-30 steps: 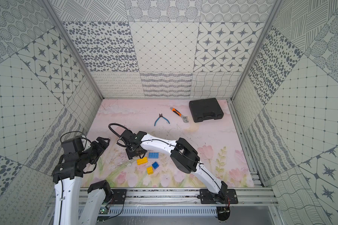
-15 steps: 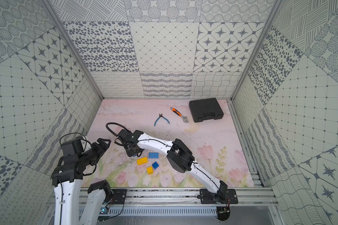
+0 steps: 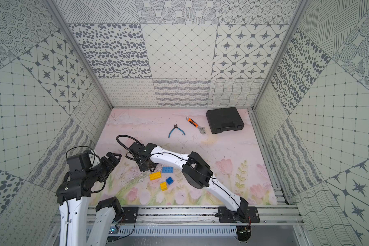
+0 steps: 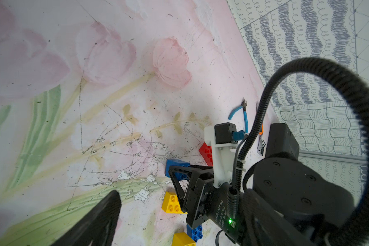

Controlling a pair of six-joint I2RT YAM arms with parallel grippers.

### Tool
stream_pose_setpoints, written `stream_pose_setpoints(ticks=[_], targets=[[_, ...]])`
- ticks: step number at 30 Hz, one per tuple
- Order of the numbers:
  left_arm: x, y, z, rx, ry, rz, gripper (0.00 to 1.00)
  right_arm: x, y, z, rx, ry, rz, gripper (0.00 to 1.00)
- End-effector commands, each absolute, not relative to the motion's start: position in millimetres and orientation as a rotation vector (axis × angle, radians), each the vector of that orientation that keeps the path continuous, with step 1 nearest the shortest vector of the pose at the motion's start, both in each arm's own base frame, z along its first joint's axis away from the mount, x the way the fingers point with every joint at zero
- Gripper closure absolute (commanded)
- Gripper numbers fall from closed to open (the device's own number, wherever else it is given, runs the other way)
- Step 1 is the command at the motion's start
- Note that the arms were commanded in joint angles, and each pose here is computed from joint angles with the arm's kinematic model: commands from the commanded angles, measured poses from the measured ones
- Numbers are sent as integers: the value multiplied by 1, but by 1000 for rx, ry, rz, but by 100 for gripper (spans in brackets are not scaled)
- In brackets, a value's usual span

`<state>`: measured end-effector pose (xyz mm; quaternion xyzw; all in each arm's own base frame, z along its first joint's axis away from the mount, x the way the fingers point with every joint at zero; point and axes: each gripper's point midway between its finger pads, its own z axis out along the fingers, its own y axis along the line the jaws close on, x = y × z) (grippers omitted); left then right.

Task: Assemble a spoon with lego
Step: Pick up the lego brick from the center of the board, then assemble the lego brick with the lego brick.

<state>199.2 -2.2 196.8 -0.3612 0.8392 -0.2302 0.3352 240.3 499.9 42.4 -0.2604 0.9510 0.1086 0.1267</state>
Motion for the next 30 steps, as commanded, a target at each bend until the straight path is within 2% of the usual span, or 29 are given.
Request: stream_pose_setpoints(ticks=[1, 9, 15, 21, 30], targets=[[199, -2, 204, -894, 2171, -590, 9, 240, 494, 86, -726, 2705, 349, 86], [197, -15, 215, -828, 2139, -676, 9, 223, 431, 147, -668, 2691, 290, 85], [203, -38, 209, -741, 2094, -873, 8, 185, 375, 166, -605, 2746, 223, 85], [206, -50, 193, -705, 2116, -928, 7, 140, 378, 152, -679, 2797, 147, 86], [204, -47, 203, -669, 2136, -870, 7, 117, 395, 123, -679, 2834, 163, 86]])
